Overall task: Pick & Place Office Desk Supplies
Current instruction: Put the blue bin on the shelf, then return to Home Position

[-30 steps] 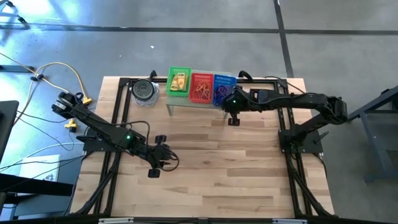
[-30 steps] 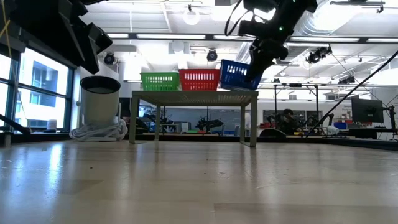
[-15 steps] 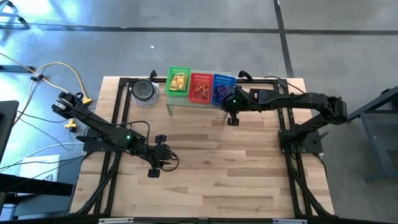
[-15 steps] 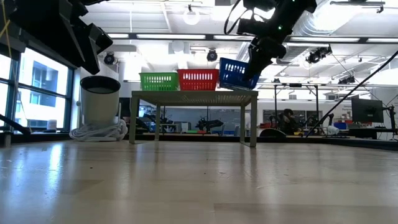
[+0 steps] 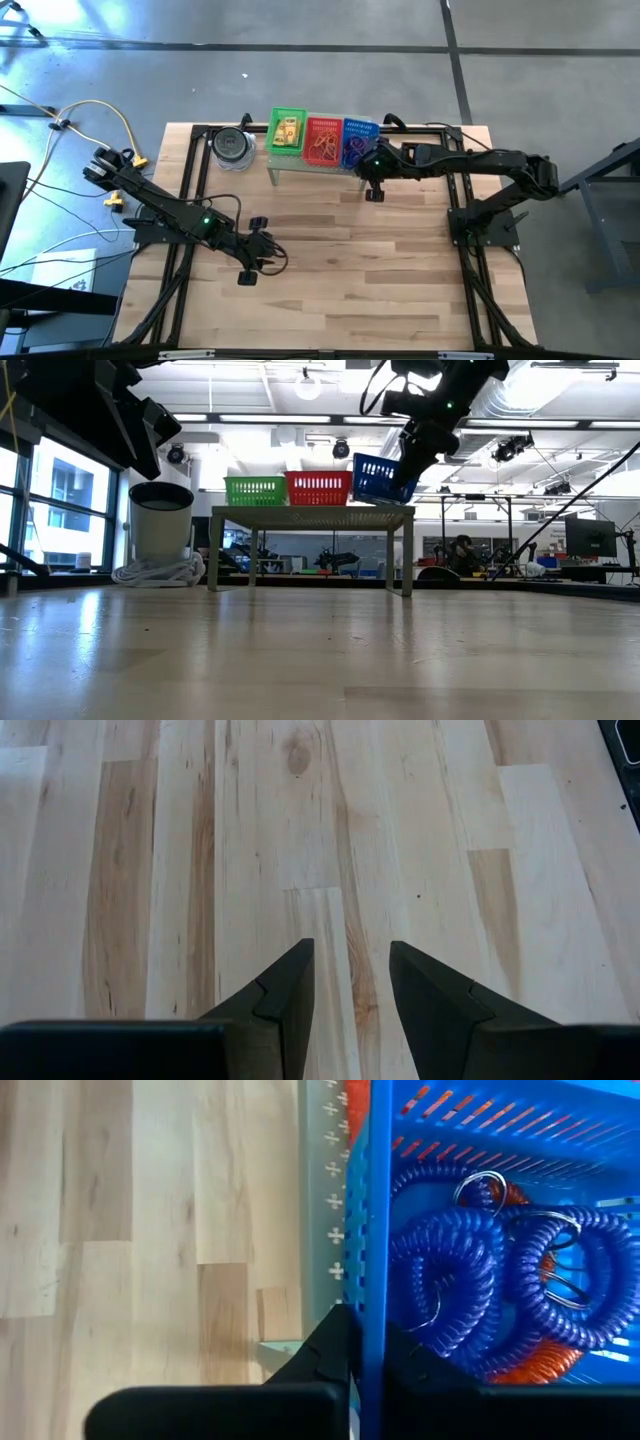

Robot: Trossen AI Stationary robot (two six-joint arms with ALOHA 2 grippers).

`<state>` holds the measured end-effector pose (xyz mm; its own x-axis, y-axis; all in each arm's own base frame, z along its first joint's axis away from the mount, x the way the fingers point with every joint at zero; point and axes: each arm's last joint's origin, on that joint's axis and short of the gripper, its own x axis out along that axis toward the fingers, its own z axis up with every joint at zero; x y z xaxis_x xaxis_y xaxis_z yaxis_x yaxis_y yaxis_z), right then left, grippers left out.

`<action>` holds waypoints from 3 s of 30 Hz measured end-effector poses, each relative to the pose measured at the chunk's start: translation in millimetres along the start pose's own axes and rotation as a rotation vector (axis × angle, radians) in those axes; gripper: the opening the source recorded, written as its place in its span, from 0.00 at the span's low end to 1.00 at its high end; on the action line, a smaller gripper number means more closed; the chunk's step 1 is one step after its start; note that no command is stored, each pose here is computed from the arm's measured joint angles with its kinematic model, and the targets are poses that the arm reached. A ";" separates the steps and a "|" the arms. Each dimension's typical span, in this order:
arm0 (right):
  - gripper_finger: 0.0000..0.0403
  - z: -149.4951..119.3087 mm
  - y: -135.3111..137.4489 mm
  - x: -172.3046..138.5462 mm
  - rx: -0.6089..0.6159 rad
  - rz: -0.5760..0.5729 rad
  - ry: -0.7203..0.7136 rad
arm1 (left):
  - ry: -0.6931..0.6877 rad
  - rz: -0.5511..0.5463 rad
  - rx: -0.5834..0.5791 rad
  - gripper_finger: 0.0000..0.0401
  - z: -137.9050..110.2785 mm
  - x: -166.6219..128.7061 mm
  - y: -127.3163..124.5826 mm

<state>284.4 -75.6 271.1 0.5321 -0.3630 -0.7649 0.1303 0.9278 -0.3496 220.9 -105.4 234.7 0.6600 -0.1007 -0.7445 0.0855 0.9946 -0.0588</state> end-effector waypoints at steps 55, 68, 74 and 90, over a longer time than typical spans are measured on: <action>0.24 11.6 93.2 -133.6 0.112 0.290 -0.470 | 0.019 0.113 0.005 0.32 -3.0 -7.1 5.8; 0.01 8.6 125.1 -135.9 -0.044 0.563 -0.430 | -0.166 0.202 -0.037 0.22 10.7 -105.6 28.3; 0.01 -12.9 121.3 -149.9 -0.064 0.627 -0.326 | -0.229 0.320 -0.062 0.11 -10.3 -143.5 47.4; 0.01 -138.7 92.6 -117.1 0.150 0.693 -0.779 | -0.444 0.181 -0.075 0.00 -42.3 -191.7 68.0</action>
<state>118.1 40.8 253.2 0.9138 0.3569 -0.1939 -0.3337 0.9318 0.1424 68.6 -17.5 345.3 0.9156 0.0899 -0.3919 -0.1037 0.9945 -0.0143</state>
